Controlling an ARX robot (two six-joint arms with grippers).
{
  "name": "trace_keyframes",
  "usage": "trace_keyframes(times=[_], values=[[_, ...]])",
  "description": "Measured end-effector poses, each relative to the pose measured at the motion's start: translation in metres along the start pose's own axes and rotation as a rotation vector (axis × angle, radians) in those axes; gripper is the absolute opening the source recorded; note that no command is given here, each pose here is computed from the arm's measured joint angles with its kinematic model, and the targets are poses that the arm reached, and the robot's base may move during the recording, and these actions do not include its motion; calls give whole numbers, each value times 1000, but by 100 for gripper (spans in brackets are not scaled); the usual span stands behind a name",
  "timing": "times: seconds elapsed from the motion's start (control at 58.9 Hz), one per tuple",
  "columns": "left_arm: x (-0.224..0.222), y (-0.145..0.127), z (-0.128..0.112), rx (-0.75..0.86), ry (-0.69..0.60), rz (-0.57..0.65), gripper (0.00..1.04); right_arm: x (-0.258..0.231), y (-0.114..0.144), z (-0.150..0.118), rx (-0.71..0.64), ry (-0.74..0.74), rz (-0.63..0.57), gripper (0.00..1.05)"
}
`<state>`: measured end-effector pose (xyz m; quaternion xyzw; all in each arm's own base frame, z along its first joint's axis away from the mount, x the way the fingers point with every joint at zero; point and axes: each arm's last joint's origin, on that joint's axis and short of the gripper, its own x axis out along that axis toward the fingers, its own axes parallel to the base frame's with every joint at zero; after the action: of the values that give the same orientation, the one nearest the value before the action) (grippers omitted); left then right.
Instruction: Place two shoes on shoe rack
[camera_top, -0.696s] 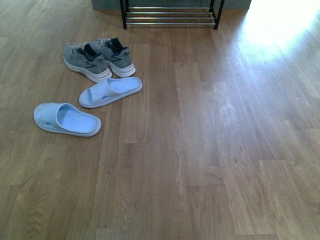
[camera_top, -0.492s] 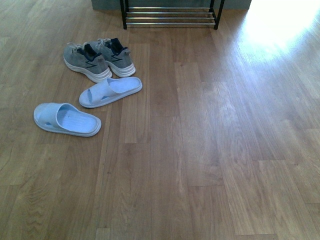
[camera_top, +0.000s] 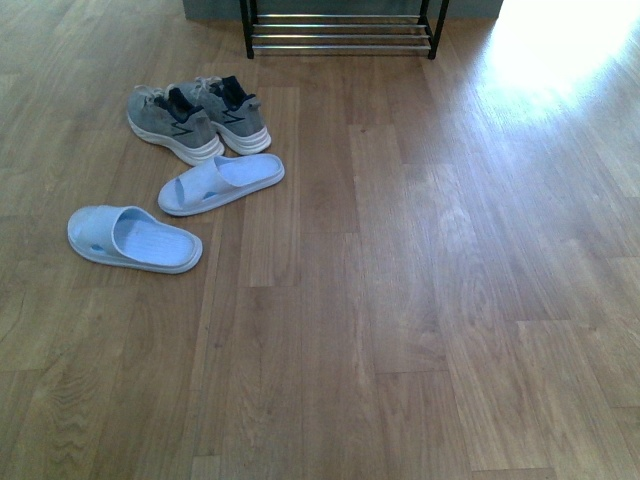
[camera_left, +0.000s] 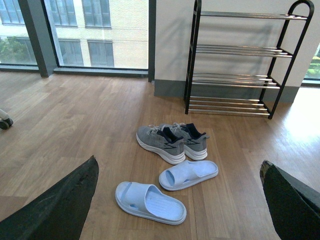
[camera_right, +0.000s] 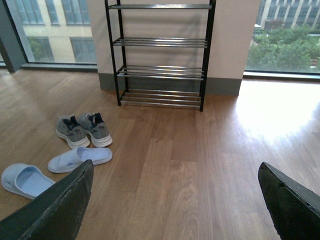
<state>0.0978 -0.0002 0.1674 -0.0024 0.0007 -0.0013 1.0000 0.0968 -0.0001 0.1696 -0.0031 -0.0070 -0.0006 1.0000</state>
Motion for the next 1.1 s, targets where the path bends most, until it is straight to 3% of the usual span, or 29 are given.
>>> trace_keyframes(times=[1.103], values=[[0,0,0,0,0,0,95,0,0,0,0,0,0,95]])
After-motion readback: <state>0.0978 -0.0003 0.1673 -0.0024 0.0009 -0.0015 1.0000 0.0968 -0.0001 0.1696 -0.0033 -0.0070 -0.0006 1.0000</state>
